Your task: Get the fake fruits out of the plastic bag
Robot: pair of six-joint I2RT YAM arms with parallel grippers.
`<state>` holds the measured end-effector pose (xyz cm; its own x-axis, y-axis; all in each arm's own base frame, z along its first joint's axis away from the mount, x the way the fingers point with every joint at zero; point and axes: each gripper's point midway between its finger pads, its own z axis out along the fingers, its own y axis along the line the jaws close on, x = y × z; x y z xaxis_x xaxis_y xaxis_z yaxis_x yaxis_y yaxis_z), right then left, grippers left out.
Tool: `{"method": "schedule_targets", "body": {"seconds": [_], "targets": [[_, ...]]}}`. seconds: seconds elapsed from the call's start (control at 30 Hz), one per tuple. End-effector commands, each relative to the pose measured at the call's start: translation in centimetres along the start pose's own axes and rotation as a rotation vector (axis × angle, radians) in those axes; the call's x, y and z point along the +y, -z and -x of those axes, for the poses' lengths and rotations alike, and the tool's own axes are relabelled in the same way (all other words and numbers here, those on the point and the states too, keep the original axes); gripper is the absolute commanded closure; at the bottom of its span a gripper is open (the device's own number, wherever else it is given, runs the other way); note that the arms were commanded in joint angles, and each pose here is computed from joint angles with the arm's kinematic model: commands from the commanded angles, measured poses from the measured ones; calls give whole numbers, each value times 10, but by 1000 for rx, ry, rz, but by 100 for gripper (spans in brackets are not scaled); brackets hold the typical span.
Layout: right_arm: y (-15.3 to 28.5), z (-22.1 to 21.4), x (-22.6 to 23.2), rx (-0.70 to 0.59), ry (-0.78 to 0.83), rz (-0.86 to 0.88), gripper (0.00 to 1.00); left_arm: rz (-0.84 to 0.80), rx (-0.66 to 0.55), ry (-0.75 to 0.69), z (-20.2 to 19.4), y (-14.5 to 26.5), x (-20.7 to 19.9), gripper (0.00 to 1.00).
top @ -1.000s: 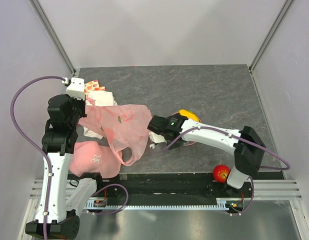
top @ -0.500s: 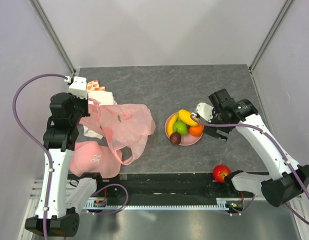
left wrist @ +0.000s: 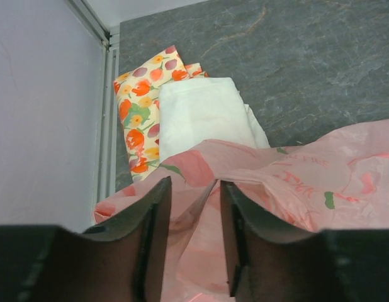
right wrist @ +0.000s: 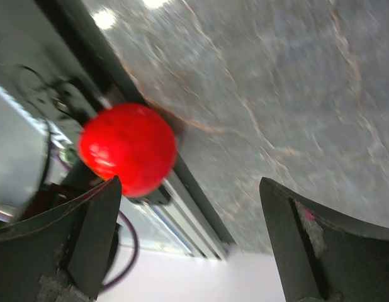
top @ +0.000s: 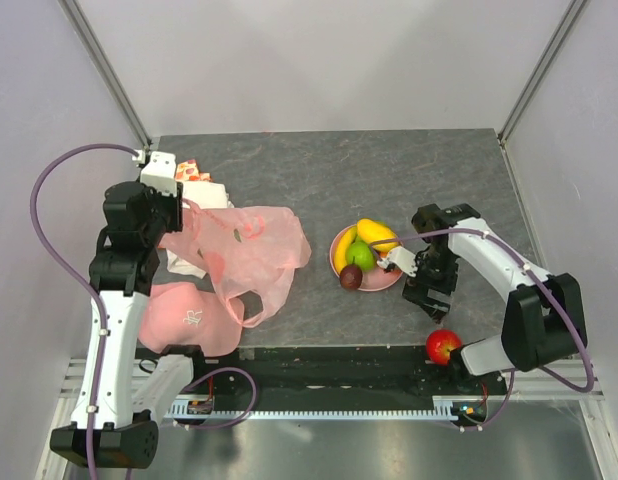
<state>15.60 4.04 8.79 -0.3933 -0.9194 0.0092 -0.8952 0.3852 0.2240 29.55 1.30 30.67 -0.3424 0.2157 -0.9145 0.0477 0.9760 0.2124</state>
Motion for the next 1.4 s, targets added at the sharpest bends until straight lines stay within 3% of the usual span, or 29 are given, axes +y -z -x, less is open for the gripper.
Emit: {"method": "schedule_targets", "body": {"seconds": [0.0, 0.13, 0.17, 0.2, 0.33, 0.37, 0.43, 0.47, 0.5, 0.57, 0.63, 0.73, 0.83, 0.9, 1.0, 1.03, 1.1, 1.23, 1.37], "targets": [[9, 14, 46, -109, -71, 217, 2, 26, 20, -33, -3, -9, 6, 52], [11, 16, 63, -177, -117, 228, 2, 43, -37, -12, 17, -11, 11, 36], [13, 14, 62, -191, -101, 206, 2, 31, -78, -19, 32, -9, 11, 14], [15, 12, 60, -202, -99, 184, 2, 33, -112, -27, 45, -6, 13, 2], [34, 7, 32, -299, -187, 95, 2, 23, -285, -85, 134, 16, 25, 1], [40, 8, 19, -332, -220, 60, 2, -81, -386, -114, 174, 44, 12, 1], [64, 6, -23, -447, -430, 2, 2, -264, -460, -145, 204, 62, -16, 1], [74, 5, -42, -504, -500, -26, 3, -465, -554, -171, 226, 97, -47, 1], [96, -6, -67, -589, -646, -66, 3, -579, -575, -159, 232, 108, -64, 1], [113, -5, -95, -720, -756, -25, 3, -879, -563, -87, 239, 130, -103, 1], [128, -13, -118, -801, -832, -11, 2, -1029, -513, -52, 240, 130, -140, 1], [137, -14, -126, -877, -863, 19, 2, -851, -529, -30, 257, 107, -129, 1], [155, -20, -128, -956, -901, 5, 2, -1122, -533, -146, 243, 139, -183, 1], [163, -22, -130, -1000, -917, -5, 2, -1293, -461, -183, 216, 144, -226, 1], [168, -28, -135, -1025, -940, -14, 2, -1531, -293, -312, 152, 144, -304, 1], [170, -33, -139, -1037, -965, -10, 2, -1630, -272, -428, 125, 161, -334, 1], [177, -37, -145, -1087, -1004, 10, 2, -1683, -191, -562, 85, 152, -376, 1], [186, -43, -148, -1128, -1030, 18, 2, -1824, -204, -812, 18, 159, -435, 1], [185, -43, -142, -1131, -1020, 20, 2, -2008, -236, -891, -25, 169, -473, 1]]}}
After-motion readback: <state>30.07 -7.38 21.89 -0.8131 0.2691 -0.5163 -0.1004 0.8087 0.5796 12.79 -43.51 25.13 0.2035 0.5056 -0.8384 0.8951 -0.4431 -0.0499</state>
